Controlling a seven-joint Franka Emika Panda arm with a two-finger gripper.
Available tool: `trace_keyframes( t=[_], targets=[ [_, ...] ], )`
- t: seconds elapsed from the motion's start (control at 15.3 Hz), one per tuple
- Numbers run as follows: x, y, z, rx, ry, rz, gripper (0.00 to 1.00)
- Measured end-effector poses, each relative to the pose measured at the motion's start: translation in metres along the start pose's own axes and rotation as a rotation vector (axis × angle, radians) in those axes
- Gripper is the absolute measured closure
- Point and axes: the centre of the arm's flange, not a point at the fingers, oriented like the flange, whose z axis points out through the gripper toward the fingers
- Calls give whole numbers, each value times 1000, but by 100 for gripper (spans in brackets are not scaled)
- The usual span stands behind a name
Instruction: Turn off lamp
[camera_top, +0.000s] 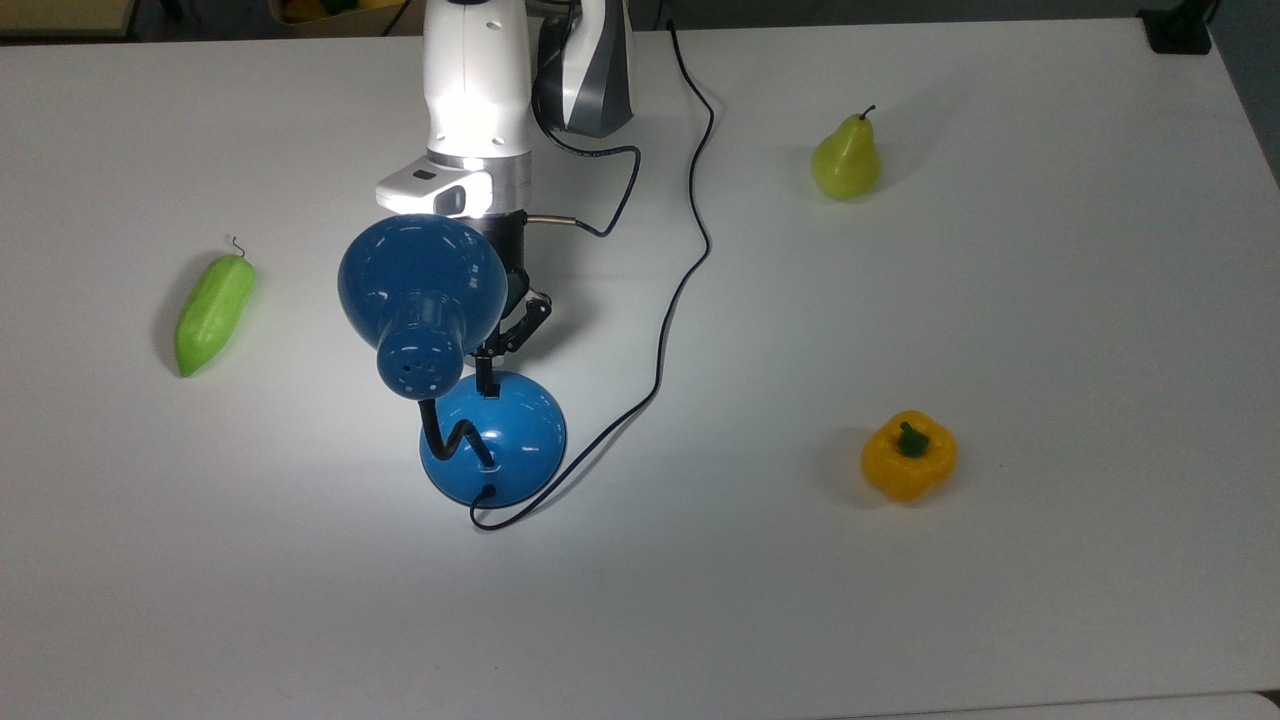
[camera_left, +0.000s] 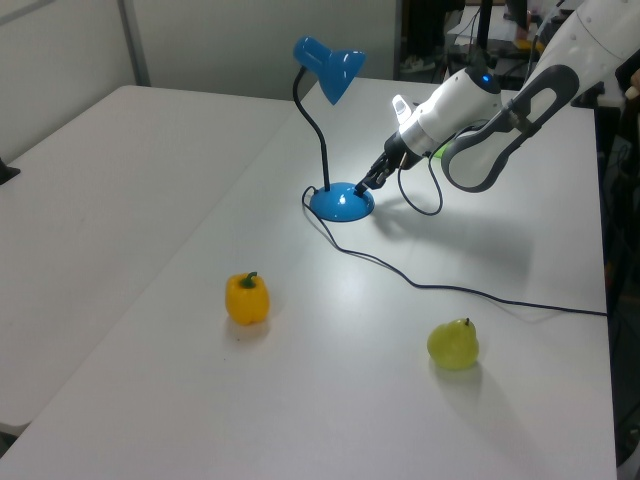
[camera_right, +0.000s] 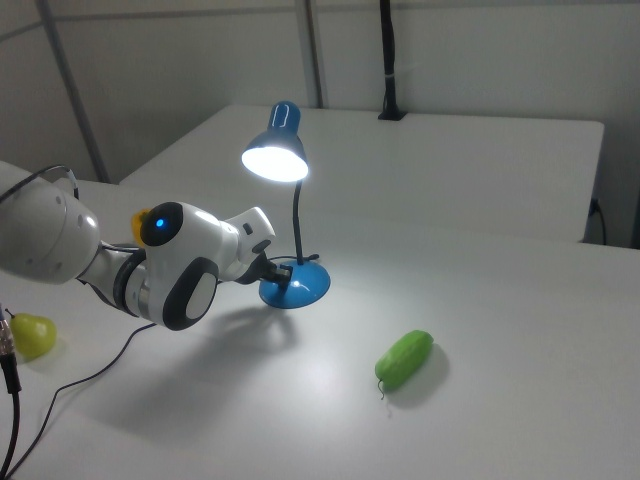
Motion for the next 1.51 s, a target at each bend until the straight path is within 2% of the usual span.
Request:
trace_keyframes(
  t=[0.59,1.51],
  targets=[
    [5,-6,0,8,10,-5,99],
    [-2,-7,3,9,2,-7,99]
  ],
)
